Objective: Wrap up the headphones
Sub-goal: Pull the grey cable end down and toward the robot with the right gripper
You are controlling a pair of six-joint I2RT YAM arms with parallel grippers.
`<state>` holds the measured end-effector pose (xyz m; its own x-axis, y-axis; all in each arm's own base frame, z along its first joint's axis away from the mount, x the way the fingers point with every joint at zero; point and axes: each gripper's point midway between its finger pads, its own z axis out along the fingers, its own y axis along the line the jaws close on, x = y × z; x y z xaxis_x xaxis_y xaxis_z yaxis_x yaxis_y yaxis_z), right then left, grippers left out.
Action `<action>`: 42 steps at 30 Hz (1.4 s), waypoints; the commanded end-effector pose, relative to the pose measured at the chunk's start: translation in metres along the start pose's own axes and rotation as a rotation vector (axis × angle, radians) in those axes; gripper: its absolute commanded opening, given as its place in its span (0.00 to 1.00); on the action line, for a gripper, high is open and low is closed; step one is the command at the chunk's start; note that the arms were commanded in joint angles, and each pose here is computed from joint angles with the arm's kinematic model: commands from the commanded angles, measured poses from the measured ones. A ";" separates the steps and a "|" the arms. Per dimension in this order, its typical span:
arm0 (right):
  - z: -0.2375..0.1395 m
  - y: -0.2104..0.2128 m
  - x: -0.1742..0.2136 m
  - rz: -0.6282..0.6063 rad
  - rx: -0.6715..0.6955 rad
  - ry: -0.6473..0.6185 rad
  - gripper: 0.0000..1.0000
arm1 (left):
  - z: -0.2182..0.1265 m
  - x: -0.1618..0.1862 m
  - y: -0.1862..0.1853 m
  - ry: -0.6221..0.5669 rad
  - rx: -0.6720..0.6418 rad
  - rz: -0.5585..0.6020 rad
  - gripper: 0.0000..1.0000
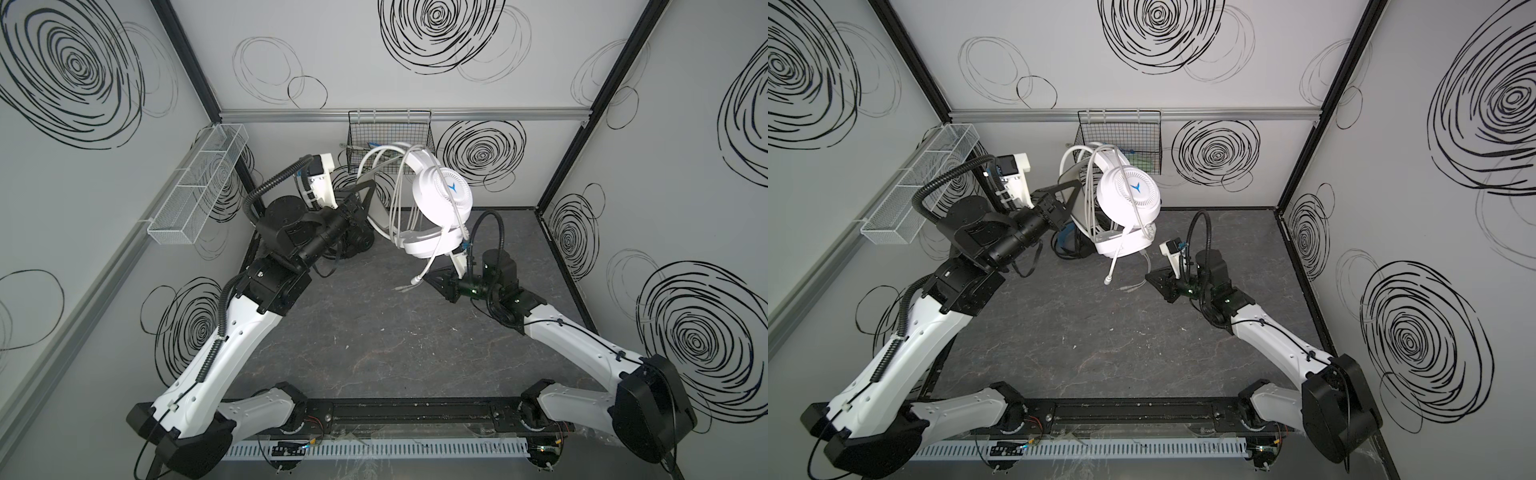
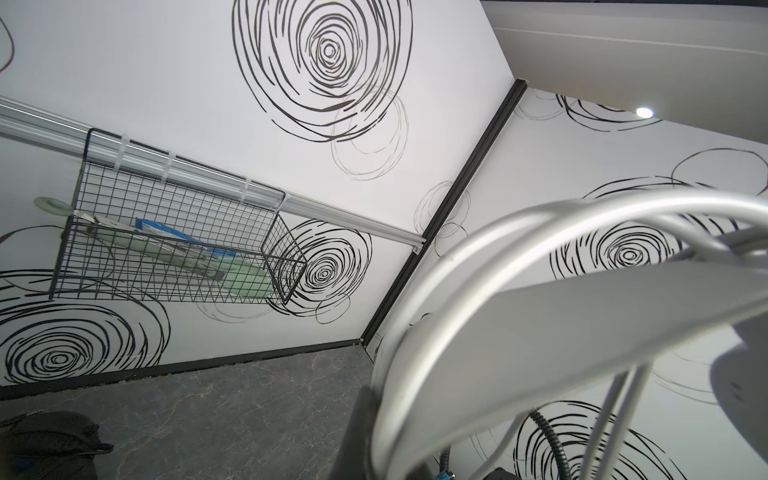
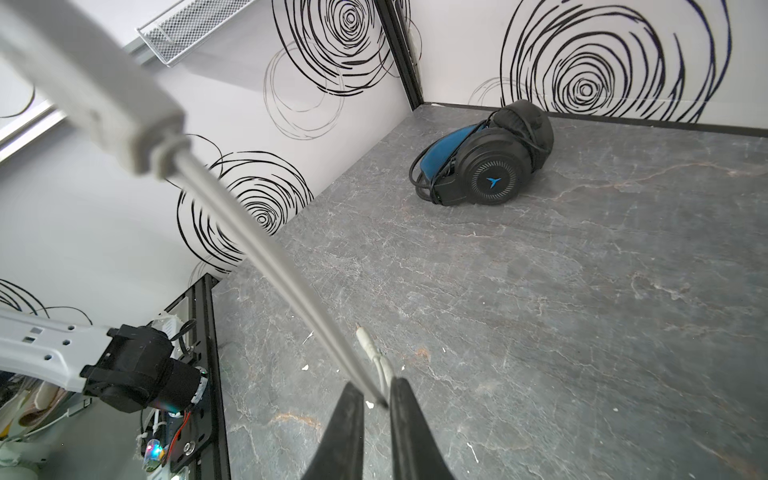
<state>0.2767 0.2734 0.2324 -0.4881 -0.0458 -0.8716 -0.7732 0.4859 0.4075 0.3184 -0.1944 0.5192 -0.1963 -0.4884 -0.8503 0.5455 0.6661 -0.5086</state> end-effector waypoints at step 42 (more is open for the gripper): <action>0.038 0.012 -0.004 0.030 -0.101 -0.015 0.39 | -0.013 -0.041 -0.021 -0.128 0.082 -0.088 0.00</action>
<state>0.2758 0.3046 0.2093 -0.5431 -0.0615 -0.8374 -0.7773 0.4141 0.4737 0.3199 -0.1917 0.5194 -0.2305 -0.5334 -0.8139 0.5296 0.6329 -0.5648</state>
